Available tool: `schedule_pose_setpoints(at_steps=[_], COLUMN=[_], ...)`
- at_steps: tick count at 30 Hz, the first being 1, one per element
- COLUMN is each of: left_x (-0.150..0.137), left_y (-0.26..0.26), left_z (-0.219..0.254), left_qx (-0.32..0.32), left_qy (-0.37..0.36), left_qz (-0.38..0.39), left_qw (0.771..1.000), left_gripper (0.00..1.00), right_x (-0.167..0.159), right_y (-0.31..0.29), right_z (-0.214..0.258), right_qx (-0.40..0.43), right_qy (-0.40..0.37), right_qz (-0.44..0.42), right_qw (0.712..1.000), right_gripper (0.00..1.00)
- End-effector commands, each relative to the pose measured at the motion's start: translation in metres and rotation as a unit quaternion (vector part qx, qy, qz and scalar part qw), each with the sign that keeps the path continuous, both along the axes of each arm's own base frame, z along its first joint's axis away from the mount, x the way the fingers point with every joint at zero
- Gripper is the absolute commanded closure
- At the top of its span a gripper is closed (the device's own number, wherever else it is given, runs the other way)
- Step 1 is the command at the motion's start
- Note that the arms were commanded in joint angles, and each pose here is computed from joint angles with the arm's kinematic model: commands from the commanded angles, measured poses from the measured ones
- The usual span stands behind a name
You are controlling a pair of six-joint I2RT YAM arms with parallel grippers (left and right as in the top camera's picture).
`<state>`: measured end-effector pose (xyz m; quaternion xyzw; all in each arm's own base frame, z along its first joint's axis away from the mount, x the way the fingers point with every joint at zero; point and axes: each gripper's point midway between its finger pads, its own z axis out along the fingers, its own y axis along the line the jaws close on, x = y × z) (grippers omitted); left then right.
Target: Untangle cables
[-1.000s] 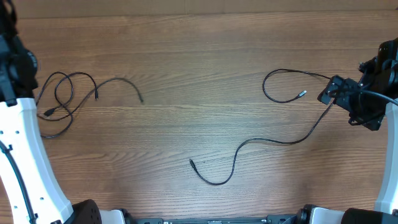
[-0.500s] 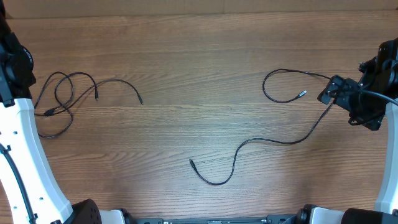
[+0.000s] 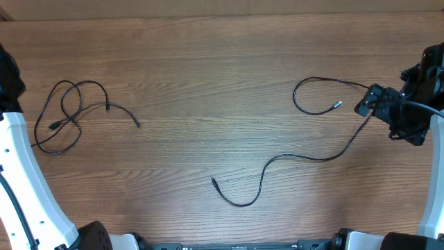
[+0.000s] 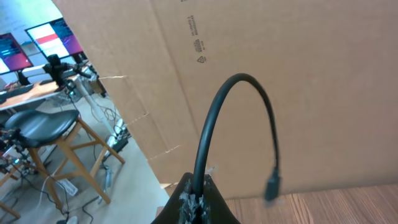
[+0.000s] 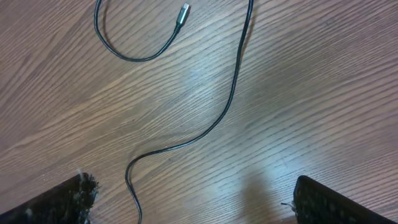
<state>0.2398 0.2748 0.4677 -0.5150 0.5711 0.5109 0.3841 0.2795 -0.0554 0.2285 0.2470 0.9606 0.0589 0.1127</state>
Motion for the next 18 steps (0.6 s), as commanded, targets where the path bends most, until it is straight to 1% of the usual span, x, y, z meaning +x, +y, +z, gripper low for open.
schedule_pose_setpoints(at_steps=[1, 2, 5, 6, 7, 9, 12, 13, 15, 16, 17, 18], left_x=[0.013, 0.018, 0.020, 0.024, 0.033, 0.054, 0.097, 0.112, 0.129, 0.138, 0.141, 0.148], left_y=[0.011, 0.017, 0.029, 0.034, 0.034, 0.029, 0.006, -0.008, -0.033, -0.051, -0.059, -0.075], left_z=[-0.006, -0.008, -0.013, -0.018, -0.022, -0.028, -0.030, -0.028, -0.027, -0.029, -0.032, -0.043], left_qx=[-0.030, -0.039, -0.058, -0.075, -0.091, -0.122, -0.162, -0.173, -0.192, -0.206, -0.214, -0.235], left_qy=[-0.001, -0.002, -0.016, -0.028, -0.039, -0.059, -0.090, -0.101, -0.116, -0.119, -0.117, -0.108], left_qz=[-0.056, -0.076, -0.102, -0.127, -0.160, -0.239, -0.406, -0.471, -0.560, -0.611, -0.631, -0.669], left_qw=[0.998, 0.996, 0.993, 0.989, 0.982, 0.961, 0.895, 0.859, 0.798, 0.755, 0.736, 0.696], left_gripper=[0.96, 0.96, 0.96, 0.96, 0.96, 0.96, 0.96, 0.96, 0.96, 0.96, 0.96, 0.96], right_x=[0.003, 0.003, 0.002, 0.002, 0.002, 0.002, 0.001, 0.001, 0.001, 0.001, 0.001, 0.001], right_y=[-0.001, -0.001, 0.000, 0.000, 0.000, 0.000, 0.000, 0.000, 0.000, 0.000, 0.000, 0.000], right_z=[0.008, 0.008, 0.008, 0.008, 0.008, 0.008, 0.008, 0.008, 0.008, 0.008, 0.008, 0.008], right_qx=[-0.003, -0.003, -0.002, -0.002, -0.002, -0.002, -0.001, -0.001, -0.001, -0.001, -0.001, -0.001], right_qy=[-0.016, -0.016, -0.014, -0.013, -0.012, -0.012, -0.012, -0.012, -0.011, -0.011, -0.011, -0.012], right_qz=[0.003, 0.003, 0.003, 0.003, 0.003, 0.003, 0.001, 0.001, 0.001, 0.001, 0.001, 0.001], right_qw=[1.000, 1.000, 1.000, 1.000, 1.000, 1.000, 1.000, 1.000, 1.000, 1.000, 1.000, 1.000], right_gripper=[0.00, 0.00, 0.00, 0.00, 0.00, 0.00, 0.00, 0.00, 0.00, 0.00, 0.00, 0.00])
